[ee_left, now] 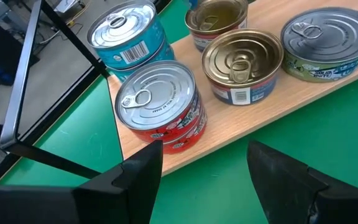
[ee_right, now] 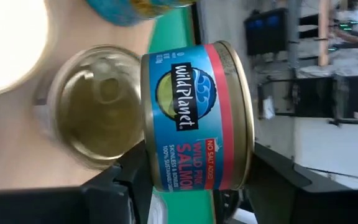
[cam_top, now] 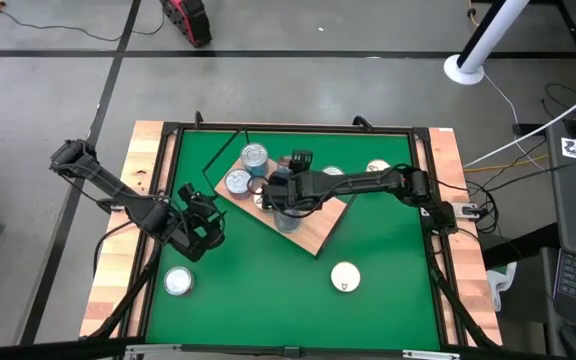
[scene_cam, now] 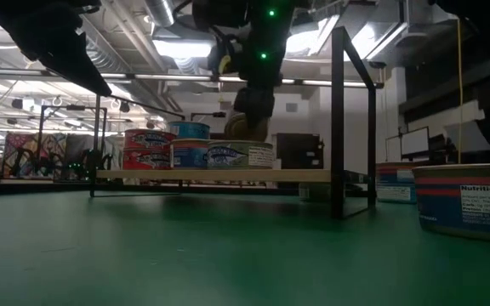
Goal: Stack canned seafood by type on shelf
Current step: Stack the pink can on top of the pink can on the shelf
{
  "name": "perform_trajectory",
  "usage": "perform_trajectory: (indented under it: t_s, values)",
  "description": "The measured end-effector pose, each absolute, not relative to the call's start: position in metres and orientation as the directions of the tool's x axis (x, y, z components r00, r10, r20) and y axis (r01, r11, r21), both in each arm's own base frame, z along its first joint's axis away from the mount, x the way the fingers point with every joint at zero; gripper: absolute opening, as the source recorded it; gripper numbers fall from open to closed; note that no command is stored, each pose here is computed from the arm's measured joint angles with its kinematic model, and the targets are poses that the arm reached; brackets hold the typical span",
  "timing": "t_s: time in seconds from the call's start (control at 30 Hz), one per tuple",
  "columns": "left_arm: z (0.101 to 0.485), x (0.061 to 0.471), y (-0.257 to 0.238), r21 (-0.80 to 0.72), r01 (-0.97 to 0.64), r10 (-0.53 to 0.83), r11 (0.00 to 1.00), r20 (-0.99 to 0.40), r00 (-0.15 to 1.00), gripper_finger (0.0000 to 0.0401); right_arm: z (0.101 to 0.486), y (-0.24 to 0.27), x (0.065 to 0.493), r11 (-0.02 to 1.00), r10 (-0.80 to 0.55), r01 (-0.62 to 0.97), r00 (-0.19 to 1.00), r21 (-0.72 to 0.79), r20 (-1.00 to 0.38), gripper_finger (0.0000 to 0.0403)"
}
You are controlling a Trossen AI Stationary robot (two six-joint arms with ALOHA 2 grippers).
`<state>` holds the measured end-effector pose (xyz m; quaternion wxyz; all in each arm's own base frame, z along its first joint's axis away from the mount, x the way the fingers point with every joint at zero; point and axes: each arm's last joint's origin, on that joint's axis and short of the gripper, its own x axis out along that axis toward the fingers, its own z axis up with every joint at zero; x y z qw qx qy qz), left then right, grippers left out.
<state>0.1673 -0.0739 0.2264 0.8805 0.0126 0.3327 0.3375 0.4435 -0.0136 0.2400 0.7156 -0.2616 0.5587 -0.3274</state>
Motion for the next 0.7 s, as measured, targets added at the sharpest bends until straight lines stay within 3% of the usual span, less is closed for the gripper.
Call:
perform_trajectory:
  t_s: [0.7]
  values:
    - [0.226,0.167,-0.074,0.248,-0.585,0.602,0.772,-0.578,0.551,0.0227,0.225,-0.014,0.443,0.644,-0.765,0.19,0.166,-0.741,-0.622,0.0195]
